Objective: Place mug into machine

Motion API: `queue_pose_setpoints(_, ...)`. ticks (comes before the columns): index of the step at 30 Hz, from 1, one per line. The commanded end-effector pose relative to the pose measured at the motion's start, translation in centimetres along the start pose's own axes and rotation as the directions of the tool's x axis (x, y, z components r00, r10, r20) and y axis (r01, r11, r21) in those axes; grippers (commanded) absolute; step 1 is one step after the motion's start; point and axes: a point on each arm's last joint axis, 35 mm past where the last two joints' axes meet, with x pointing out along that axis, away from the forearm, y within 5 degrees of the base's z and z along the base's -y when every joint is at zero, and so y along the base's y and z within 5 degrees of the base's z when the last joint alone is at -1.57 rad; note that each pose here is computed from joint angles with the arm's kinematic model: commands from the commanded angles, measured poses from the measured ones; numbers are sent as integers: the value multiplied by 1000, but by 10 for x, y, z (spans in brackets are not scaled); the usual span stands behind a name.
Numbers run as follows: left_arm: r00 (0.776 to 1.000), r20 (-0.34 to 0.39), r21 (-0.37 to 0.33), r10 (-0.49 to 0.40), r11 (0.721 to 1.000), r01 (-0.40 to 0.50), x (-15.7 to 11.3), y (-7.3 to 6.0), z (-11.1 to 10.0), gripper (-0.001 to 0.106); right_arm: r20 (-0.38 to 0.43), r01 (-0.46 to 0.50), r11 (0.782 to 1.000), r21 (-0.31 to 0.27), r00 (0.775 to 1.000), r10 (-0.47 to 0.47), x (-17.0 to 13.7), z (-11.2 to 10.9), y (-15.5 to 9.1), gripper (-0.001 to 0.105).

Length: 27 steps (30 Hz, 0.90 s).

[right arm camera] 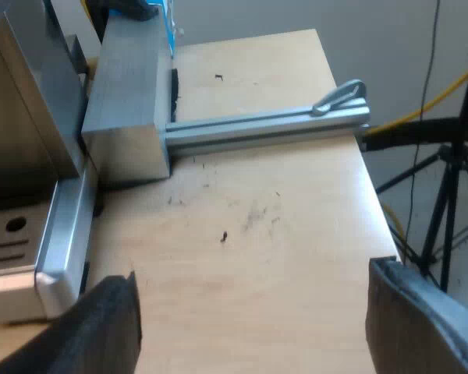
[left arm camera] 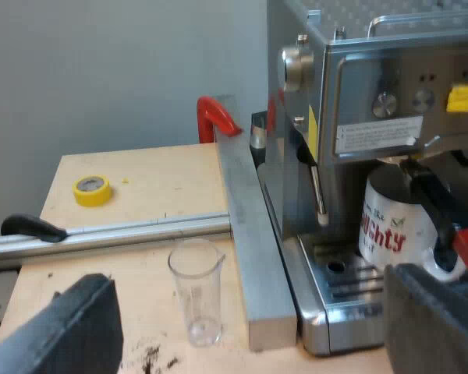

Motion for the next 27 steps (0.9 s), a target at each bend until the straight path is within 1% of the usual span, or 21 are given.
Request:
queue_pose_setpoints(1, 1000, 24, 7, 7, 1000, -7, 19, 2, 2, 71, 30, -1, 1000, -2, 1000, 1, 16, -2, 1, 63)
queue_pose_setpoints(6, 1000, 4, 5, 11, 1000, -11, 46, 7, -11, 71, -16, -11, 1000, -3, 1000, 11, 40, -20, 6, 63)
queue_pose_setpoints(10, 998, -59, 0, 22, 1000, -22, 71, 13, -31, 71, -94, -29, 1000, -4, 995, 29, 58, -40, 11, 63)
queue_pose_setpoints(11, 997, -69, 0, 24, 1000, -24, 75, 14, -34, 71, -104, -32, 999, -4, 994, 31, 60, -42, 12, 63)
queue_pose_setpoints(13, 993, -113, -3, 31, 999, -32, 85, 17, -46, 71, -143, -41, 999, -4, 989, 40, 65, -52, 14, 63)
queue_pose_setpoints(15, 988, -148, -5, 37, 999, -38, 93, 19, -55, 71, -165, -46, 999, -3, 985, 45, 68, -57, 15, 63)
queue_pose_setpoints(16, 988, -151, -5, 38, 999, -39, 93, 19, -56, 71, -159, -45, 999, -3, 986, 43, 70, -57, 15, 63)
queue_pose_setpoints(18, 980, -194, -7, 45, 999, -47, 103, 22, -69, 71, -158, -44, 999, -3, 987, 43, 71, -57, 15, 63)
queue_pose_setpoints(20, 976, -211, -8, 48, 999, -51, 107, 24, -75, 71, -158, -44, 999, -3, 987, 43, 71, -57, 15, 63)
queue_pose_setpoints(23, 980, -192, -8, 43, 999, -45, 111, 24, -76, 71, -158, -44, 999, -3, 987, 43, 71, -57, 15, 63)
queue_pose_setpoints(27, 981, -192, -8, 42, 999, -45, 112, 25, -76, 71, -158, -44, 999, -3, 987, 43, 71, -57, 15, 63)
